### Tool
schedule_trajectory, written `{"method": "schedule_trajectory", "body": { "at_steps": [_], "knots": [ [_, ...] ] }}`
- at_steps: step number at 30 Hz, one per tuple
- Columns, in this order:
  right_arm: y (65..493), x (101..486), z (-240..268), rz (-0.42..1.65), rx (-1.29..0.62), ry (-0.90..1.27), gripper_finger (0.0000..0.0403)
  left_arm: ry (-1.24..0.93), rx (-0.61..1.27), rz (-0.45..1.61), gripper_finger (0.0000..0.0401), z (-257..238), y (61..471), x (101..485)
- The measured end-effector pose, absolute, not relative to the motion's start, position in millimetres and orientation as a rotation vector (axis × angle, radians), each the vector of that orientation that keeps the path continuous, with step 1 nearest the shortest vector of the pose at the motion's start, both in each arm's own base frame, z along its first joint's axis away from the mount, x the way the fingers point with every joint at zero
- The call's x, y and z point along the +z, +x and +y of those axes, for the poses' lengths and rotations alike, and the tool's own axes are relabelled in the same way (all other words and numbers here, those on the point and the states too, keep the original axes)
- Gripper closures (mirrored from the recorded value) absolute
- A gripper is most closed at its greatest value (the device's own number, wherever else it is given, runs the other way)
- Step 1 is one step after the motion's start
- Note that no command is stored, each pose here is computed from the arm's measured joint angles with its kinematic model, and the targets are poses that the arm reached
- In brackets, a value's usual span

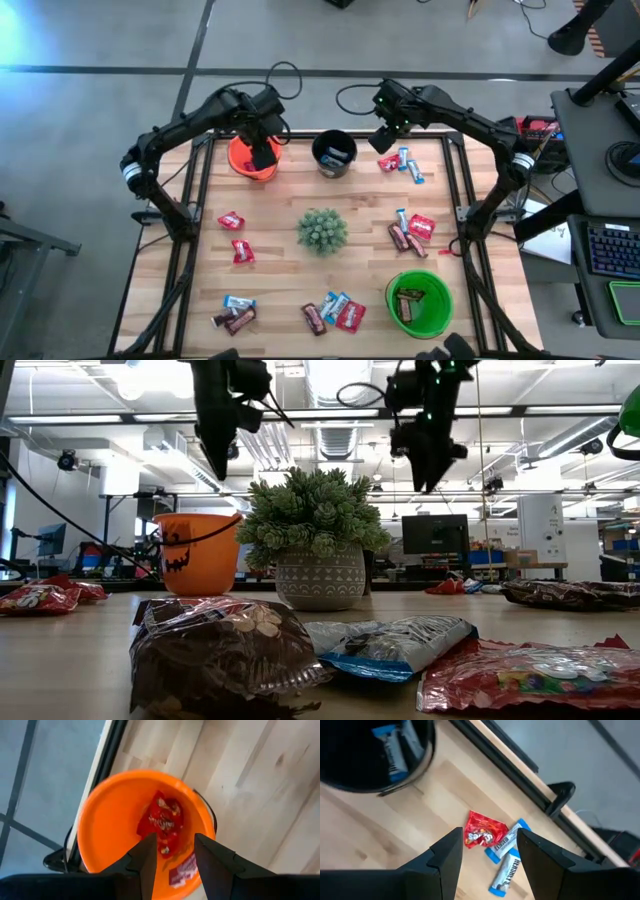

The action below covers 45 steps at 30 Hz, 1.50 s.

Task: Organize candy in baskets
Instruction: Put the white chocolate bar into the black bucket

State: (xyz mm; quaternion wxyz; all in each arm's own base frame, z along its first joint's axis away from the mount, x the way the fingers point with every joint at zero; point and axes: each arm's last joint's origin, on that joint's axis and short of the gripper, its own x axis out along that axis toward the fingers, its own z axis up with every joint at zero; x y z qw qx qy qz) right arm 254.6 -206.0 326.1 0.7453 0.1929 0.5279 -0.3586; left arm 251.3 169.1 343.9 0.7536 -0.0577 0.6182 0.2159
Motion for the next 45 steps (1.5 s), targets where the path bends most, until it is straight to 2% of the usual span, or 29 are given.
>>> {"method": "schedule_trajectory", "body": {
  "at_steps": [11, 23, 35, 45],
  "knots": [
    [237, 281, -220, 1.178, -0.904, 0.654, 0.0223, -0.084, 0.453, 1.236, 0.0288, 174, 260, 349],
    [231, 275, -211, 1.252, -0.948, 0.754, 0.0223, -0.01, 0.419, 1.252, 0.0288, 172, 256, 353],
    [242, 280, -155, 1.467, -0.804, 0.828, 0.0223, 0.037, 0.416, 1.226, 0.0288, 161, 239, 370],
    [266, 274, -98, 1.493, -0.796, 0.823, 0.0223, 0.086, 0.431, 1.207, 0.0288, 156, 230, 381]
  ]
}}
